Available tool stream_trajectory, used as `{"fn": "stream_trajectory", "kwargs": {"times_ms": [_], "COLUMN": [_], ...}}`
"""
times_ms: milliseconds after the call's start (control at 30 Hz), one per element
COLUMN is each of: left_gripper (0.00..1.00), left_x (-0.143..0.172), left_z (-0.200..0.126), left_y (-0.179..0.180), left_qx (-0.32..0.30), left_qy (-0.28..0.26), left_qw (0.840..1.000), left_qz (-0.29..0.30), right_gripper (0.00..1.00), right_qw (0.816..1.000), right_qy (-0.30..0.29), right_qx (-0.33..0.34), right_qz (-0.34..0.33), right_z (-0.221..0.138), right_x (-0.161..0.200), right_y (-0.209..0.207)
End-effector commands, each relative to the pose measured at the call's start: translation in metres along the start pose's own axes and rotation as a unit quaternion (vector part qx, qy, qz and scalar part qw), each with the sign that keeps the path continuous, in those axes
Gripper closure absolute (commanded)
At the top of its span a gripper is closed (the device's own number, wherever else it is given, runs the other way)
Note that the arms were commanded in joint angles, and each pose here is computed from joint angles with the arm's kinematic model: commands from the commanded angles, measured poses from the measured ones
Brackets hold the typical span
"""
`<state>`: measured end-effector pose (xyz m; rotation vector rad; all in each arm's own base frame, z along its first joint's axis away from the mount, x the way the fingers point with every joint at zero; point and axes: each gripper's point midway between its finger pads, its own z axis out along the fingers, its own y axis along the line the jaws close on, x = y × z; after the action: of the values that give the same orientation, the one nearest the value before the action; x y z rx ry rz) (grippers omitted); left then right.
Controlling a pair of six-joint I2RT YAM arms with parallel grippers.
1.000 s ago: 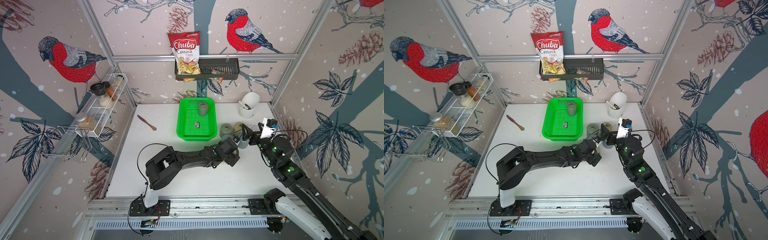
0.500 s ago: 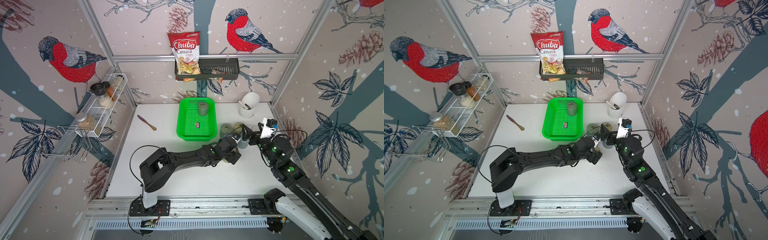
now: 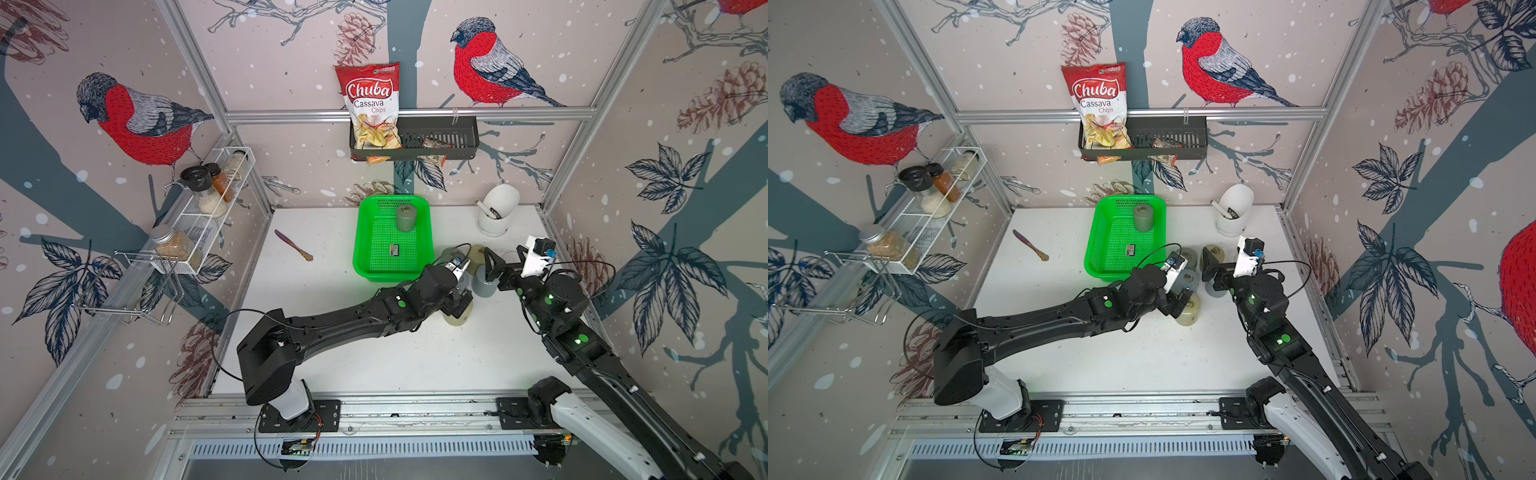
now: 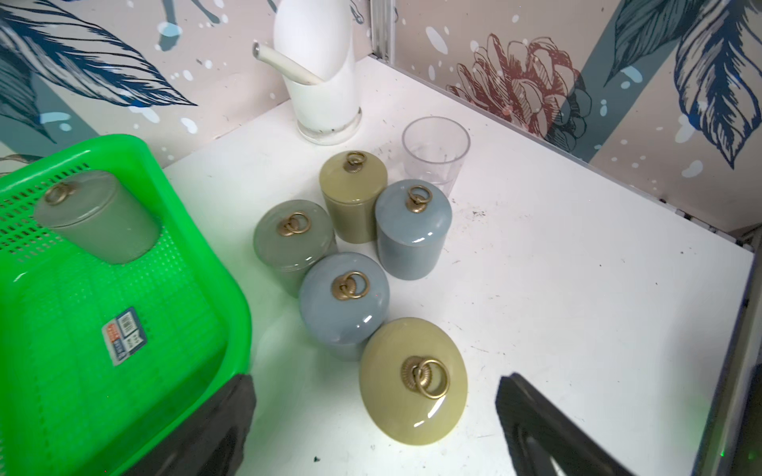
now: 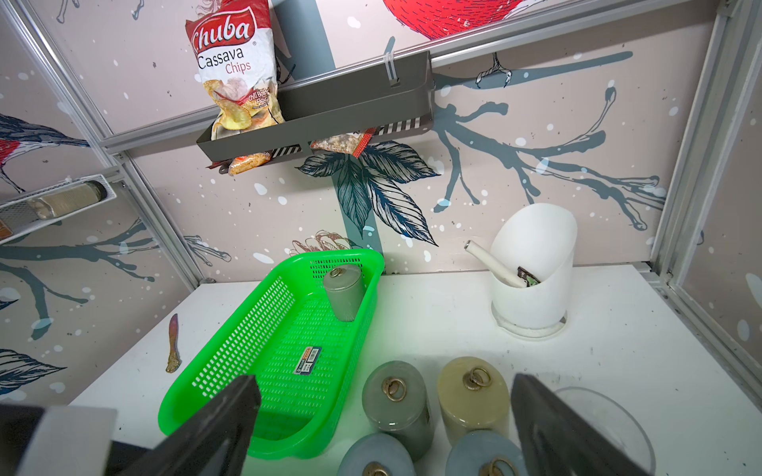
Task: Take the tea canister out of the basket
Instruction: Place the tea canister at the center of the board, then pick up the tea canister from the basket.
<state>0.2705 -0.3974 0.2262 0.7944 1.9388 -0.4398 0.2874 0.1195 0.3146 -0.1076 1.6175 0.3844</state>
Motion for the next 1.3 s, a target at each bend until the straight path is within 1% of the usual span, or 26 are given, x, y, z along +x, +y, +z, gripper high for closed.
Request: {"fn": "stream_trajectory", "kwargs": {"times_ms": [0, 67, 167, 267, 367, 467, 567, 767, 967, 1000, 1100, 1267], "left_gripper": [0.05, 0.05, 0.05, 0.05, 0.05, 0.05, 0.05, 0.05, 0.04, 0.04, 0.04, 0.04], "left_x": [-0.018, -0.026, -0.036, -0.049, -0.057, -0.06, -0.061, -0.069, -0.064, -0.063, -0.065, -0.063], "left_z": [-0.015, -0.023, -0.03, -0.032, -0.024, -0.01, 0.012, 0.055, 0.1, 0.109, 0.13, 0.154], "left_y": [0.028, 0.054, 0.092, 0.126, 0.159, 0.184, 0.205, 0.244, 0.283, 0.285, 0.3, 0.321], "left_qx": [-0.027, -0.046, -0.055, -0.071, -0.081, -0.082, -0.066, -0.061, -0.051, -0.046, -0.065, -0.09], "left_qy": [-0.032, -0.051, -0.07, -0.082, -0.079, -0.073, -0.061, -0.029, 0.005, 0.015, 0.029, 0.019], "left_qw": [0.999, 0.997, 0.993, 0.991, 0.99, 0.99, 0.99, 0.992, 0.99, 0.99, 0.99, 0.989], "left_qz": [-0.017, -0.044, -0.073, -0.081, -0.088, -0.094, -0.106, -0.107, -0.135, -0.13, -0.122, -0.116], "right_gripper": [0.0, 0.0, 0.0, 0.0, 0.0, 0.0, 0.0, 0.0, 0.0, 0.0, 0.0, 0.0], "right_qw": [1.0, 1.0, 1.0, 1.0, 1.0, 1.0, 1.0, 1.0, 0.999, 0.999, 0.999, 0.999], "right_qy": [-0.018, -0.017, -0.013, -0.013, -0.01, -0.006, -0.002, 0.008, 0.008, 0.008, 0.013, 0.017], "right_qx": [-0.004, -0.008, -0.009, -0.01, -0.012, -0.012, -0.01, -0.007, -0.025, -0.025, -0.023, -0.018], "right_qz": [0.01, 0.011, 0.012, 0.013, 0.015, 0.014, 0.013, 0.014, 0.037, 0.038, 0.035, 0.038], "right_z": [0.001, 0.002, 0.003, 0.004, 0.005, 0.007, 0.01, 0.016, 0.02, 0.02, 0.024, 0.029], "right_x": [-0.008, -0.008, -0.005, -0.004, -0.001, 0.004, 0.009, 0.019, 0.02, 0.02, 0.023, 0.027], "right_y": [0.002, 0.003, 0.004, 0.004, 0.004, 0.004, 0.003, -0.001, -0.004, -0.005, -0.009, -0.015]}}
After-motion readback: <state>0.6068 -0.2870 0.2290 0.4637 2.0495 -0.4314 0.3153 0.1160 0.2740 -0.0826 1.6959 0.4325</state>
